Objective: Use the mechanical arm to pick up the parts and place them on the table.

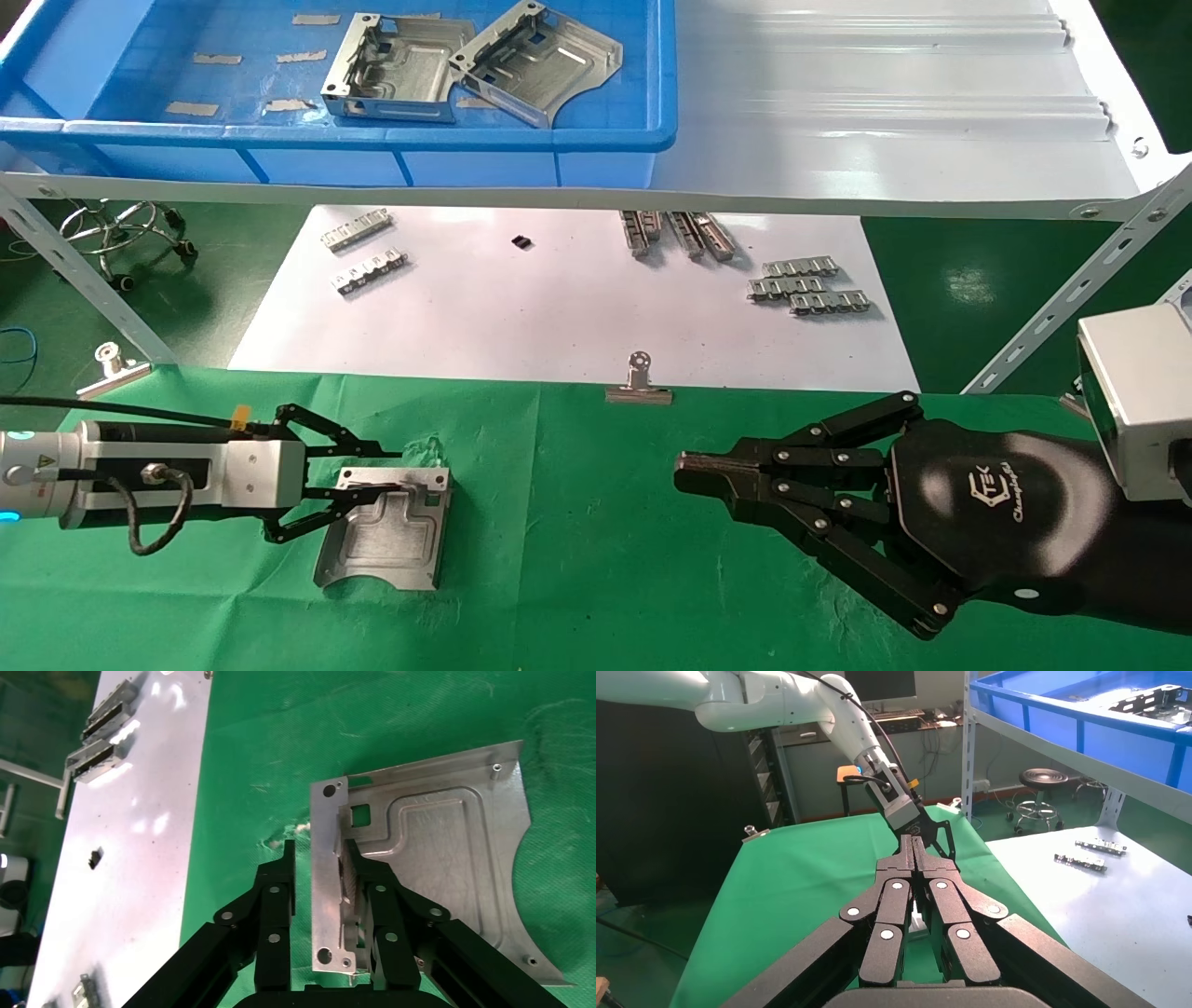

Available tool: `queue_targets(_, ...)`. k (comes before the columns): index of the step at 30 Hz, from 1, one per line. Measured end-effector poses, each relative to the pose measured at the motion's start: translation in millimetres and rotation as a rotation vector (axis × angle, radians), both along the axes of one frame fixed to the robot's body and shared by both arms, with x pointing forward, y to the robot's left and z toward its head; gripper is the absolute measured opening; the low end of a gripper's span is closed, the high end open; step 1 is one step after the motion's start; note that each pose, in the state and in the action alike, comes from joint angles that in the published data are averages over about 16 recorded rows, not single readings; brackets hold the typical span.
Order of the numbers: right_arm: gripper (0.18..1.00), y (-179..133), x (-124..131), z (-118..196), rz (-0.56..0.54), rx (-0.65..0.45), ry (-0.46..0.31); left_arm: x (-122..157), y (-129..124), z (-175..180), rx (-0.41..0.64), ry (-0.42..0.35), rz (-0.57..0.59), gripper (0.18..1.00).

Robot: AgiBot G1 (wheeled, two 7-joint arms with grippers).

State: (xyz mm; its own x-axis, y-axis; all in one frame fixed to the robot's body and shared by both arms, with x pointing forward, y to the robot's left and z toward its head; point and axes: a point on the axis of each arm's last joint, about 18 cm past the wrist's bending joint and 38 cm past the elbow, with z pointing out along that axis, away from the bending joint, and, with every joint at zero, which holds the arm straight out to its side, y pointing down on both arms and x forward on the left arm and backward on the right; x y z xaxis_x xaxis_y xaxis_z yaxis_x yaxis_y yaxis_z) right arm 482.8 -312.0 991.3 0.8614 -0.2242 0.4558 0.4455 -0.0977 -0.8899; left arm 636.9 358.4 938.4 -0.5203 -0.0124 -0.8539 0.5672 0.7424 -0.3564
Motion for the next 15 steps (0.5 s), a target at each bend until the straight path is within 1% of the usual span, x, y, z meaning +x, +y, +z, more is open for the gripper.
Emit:
queue_targets(6,0.192,0.0,0.0,0.0,0.000,0.000,0.000,-12.1,-2.1,9.8,-0.097,0.076,-0.017,0.376)
queue_targets(12,0.192,0.0,0.0,0.0,0.000,0.000,0.000,-29.5,-5.8,21.3,-0.211,0.175,-0.048,0.469)
queue_targets(15,0.192,0.0,0.0,0.0,0.000,0.000,0.000,-37.4,-8.3,25.6,-0.264,0.225,-0.062,0.541)
